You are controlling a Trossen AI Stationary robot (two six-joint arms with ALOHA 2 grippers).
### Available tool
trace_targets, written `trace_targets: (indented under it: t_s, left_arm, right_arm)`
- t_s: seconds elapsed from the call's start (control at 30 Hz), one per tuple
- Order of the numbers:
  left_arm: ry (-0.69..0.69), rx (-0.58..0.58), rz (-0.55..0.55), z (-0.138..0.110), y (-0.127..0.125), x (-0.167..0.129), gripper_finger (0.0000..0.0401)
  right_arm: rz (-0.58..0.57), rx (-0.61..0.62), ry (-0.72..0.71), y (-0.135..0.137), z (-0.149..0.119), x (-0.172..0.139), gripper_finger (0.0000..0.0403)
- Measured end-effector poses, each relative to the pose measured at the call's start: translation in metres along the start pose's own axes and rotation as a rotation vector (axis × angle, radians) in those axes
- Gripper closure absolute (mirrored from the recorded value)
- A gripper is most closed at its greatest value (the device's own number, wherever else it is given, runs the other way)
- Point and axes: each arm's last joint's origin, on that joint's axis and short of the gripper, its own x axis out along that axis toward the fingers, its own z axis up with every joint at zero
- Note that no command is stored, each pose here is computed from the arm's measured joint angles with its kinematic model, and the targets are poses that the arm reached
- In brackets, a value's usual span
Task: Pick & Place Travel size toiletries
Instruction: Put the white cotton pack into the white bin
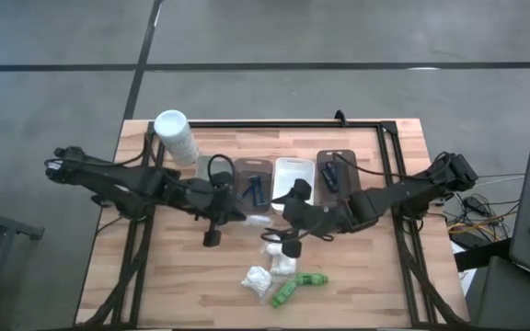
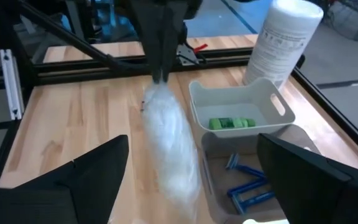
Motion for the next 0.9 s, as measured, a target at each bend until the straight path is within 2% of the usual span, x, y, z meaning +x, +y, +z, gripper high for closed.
trace_targets:
  t_s: [0.27,0.5,0.77,0.9]
  left_arm:
    - [-0.013,0.013,-0.04,0.003,0.001,0.016,0.04]
    - [-0.042,0.024,-0.044,0.006,0.001,0.019,0.04]
    - [-0.043,0.028,-0.031,0.007,0.005,0.022,0.04]
    - [-0.046,0.039,-0.003,0.007,0.008,0.024,0.0397]
  right_arm:
    - [-0.01,0.036,0.016,-0.003,-0.001,0.001,0.0109]
    - [-0.021,0.091,0.041,-0.005,-0.004,0.002,0.0158]
    - [0.0,0.096,0.053,-0.007,-0.004,0.003,0.0222]
    - [0.045,0.099,0.071,-0.006,-0.004,0.004,0.0265]
